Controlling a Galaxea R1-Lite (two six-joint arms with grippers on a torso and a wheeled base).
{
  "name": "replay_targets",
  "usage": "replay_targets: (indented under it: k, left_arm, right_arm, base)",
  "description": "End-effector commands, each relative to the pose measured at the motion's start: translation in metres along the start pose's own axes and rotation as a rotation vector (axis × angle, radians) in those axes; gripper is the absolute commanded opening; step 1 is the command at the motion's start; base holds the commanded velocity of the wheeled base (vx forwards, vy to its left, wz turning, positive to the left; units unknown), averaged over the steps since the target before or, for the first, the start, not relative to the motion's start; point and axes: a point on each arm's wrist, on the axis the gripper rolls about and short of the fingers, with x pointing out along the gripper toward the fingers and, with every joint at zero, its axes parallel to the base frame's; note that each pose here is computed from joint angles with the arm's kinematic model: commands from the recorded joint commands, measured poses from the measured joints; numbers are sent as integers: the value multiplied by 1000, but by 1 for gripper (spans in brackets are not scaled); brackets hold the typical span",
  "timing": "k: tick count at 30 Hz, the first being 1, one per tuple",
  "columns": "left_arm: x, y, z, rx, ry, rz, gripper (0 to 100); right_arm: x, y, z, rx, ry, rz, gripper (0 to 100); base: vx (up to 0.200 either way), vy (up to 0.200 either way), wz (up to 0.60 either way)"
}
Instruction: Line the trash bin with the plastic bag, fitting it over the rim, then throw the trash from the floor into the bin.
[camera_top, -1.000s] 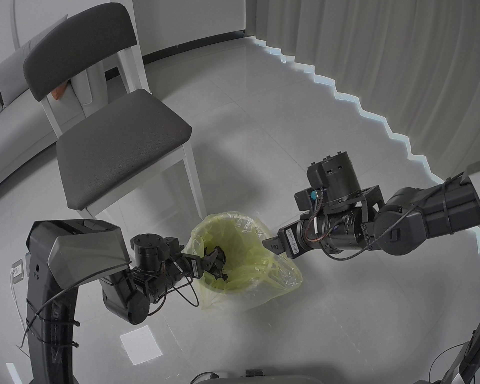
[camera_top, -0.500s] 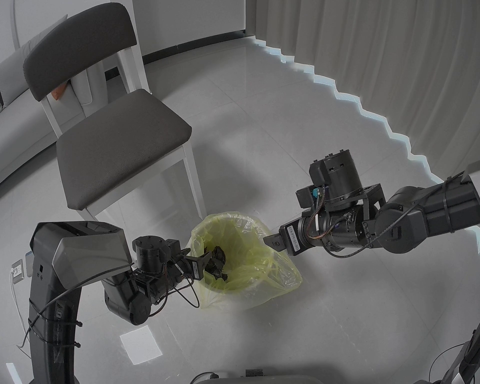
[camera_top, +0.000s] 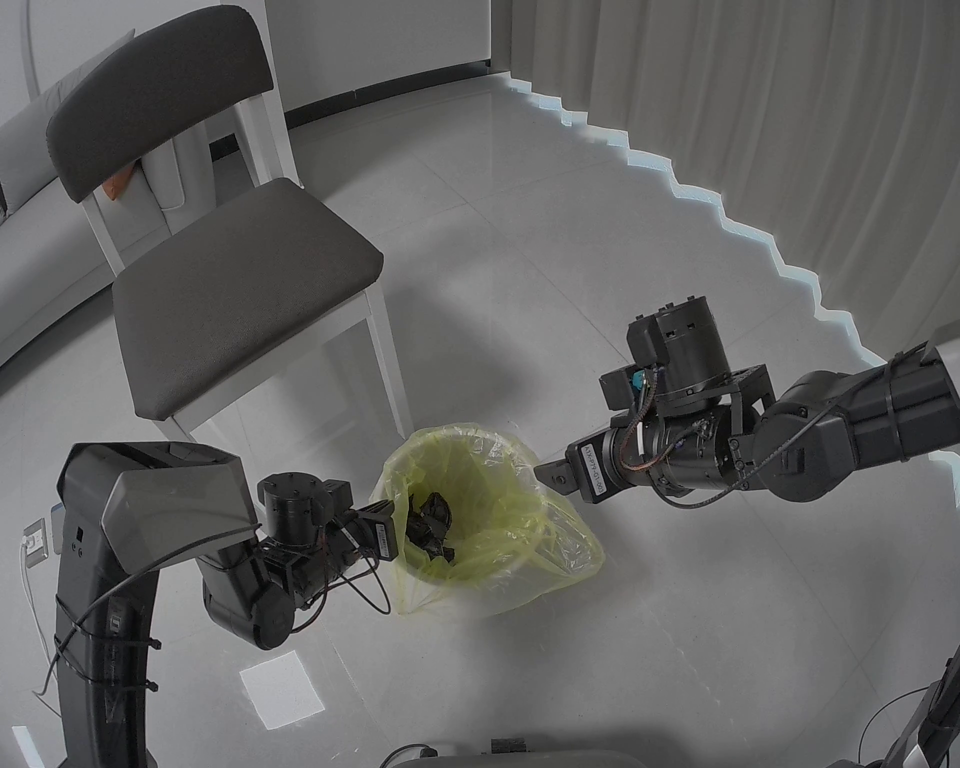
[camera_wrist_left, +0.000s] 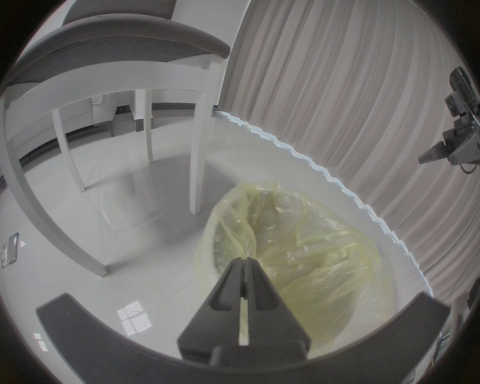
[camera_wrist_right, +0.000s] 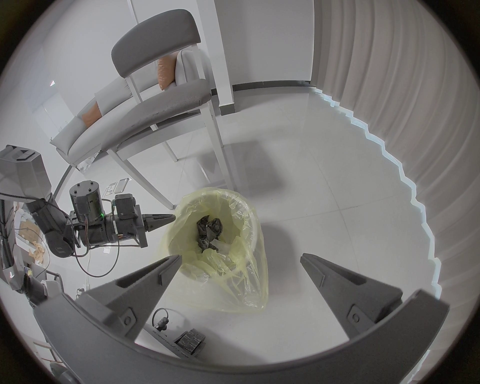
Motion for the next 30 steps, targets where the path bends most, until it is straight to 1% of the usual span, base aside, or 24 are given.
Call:
replay_targets:
  k: [1,2,3,5,9,15,20,23,28,29,30]
  left_arm:
    - [-12,14,4,-3,6,40,0]
    - [-12,14,4,-3,6,40,0]
    - [-18,25,3,21,14,69,0]
    - [-23,34,1,39,24,88,0]
    - [-27,38,-1,35,30,99,0]
    - [-33,51,-6,22,50,132,0]
    - [-37,52,-8,18,63,135,0]
    - [-32,50,-10,22,65,126,0]
    - [-20,45,-22,26,81,108,0]
    - [-10,42,-32,32,95,96,0]
    - [-7,41,-34,34,99,92,0]
  right_arm:
    - [1,0,0,-1,0,0,100]
    - [1,0,0,-1,0,0,100]
    - [1,0,0,-1,-2,0,100]
    - [3,0,-1,-2,1,1,100]
    - [5,1,-2,-2,4,4,100]
    - [7,1,-3,-3,0,5,100]
    - [9,2,-4,-4,3,7,100]
    - [10,3,-6,-6,9,9,100]
    - [14,5,-10,-10,27,12,100]
    - [15,7,-14,-14,39,12,100]
    - [15,7,-15,-15,43,13,100]
  base:
    - [0,0,0]
    - [0,0,0]
    - [0,0,0]
    - [0,0,0]
    - [0,0,0]
    - [0,0,0]
    - [0,0,0]
    - [0,0,0]
    - [0,0,0]
    - [0,0,0]
    - [0,0,0]
